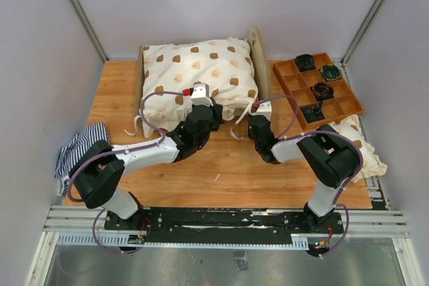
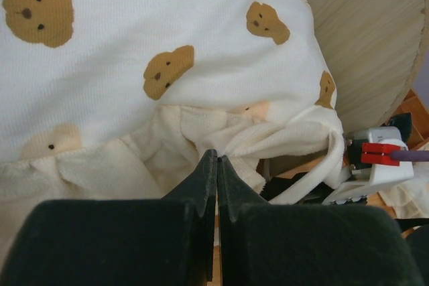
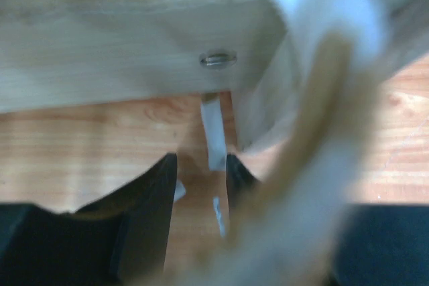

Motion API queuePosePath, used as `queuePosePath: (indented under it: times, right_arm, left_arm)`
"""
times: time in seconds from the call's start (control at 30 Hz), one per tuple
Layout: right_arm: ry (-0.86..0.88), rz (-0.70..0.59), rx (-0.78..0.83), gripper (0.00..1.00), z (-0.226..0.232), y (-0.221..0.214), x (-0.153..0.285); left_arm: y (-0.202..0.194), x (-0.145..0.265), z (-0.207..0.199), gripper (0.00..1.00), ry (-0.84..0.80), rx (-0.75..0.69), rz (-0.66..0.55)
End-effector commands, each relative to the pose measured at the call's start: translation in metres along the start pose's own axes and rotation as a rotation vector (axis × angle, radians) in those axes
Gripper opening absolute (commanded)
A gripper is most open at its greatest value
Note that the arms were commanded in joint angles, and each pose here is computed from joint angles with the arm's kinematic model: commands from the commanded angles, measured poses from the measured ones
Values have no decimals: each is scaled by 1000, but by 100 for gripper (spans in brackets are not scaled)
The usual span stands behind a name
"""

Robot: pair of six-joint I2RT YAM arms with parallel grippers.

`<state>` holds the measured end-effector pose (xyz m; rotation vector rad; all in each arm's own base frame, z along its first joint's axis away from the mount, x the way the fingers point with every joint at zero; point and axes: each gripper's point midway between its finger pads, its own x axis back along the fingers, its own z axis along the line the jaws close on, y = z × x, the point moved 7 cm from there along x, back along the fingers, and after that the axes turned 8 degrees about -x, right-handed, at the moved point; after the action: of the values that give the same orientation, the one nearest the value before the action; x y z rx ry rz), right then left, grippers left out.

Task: Set up the pet bed

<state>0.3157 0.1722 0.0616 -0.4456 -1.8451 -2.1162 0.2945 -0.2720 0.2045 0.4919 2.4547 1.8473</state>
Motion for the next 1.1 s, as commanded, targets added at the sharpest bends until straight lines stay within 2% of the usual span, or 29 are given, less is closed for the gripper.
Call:
queuePosePath:
  times: [0.0, 0.13, 0.17, 0.27, 0.3, 0.5, 0.77, 0.93, 1.0, 1.03, 1.07]
  right_arm:
    - [-123, 134, 34, 35, -23, -35, -3]
    - [-150, 163, 39, 28, -26, -44, -5]
    - [-148, 161, 39, 24, -26, -46, -5]
    - [-131, 149, 49, 1, -28, -48, -3]
    - [-124, 143, 57, 0, -29, -48, -2]
    - [-55, 130, 45, 0, -38, -45, 24]
    - [-41, 258, 69, 0, -43, -59, 85]
    - [-52, 190, 68, 0, -56, -57, 112]
    - [21, 112, 73, 0, -53, -47, 111]
    - [60, 75, 76, 4, -49, -40, 109]
    - [86, 45, 73, 11, -46, -33, 107]
  left_arm:
    - [15, -6, -6, 0, -1, 37, -53]
    - [15, -6, -5, 0, 1, 39, -54]
    - [15, -6, -6, 0, 0, 40, -54]
    - [14, -6, -5, 0, 1, 39, -53]
    - [14, -6, -5, 0, 2, 39, -53]
    - [14, -3, -4, 0, -1, 47, -50]
    - [12, -4, -6, 0, -9, 67, -44]
    - [8, -5, -5, 0, -9, 73, -33]
    - [6, -6, -5, 0, -10, 72, -30]
    - [5, -6, -5, 0, -9, 71, -29]
    - [5, -7, -5, 0, -7, 70, -29]
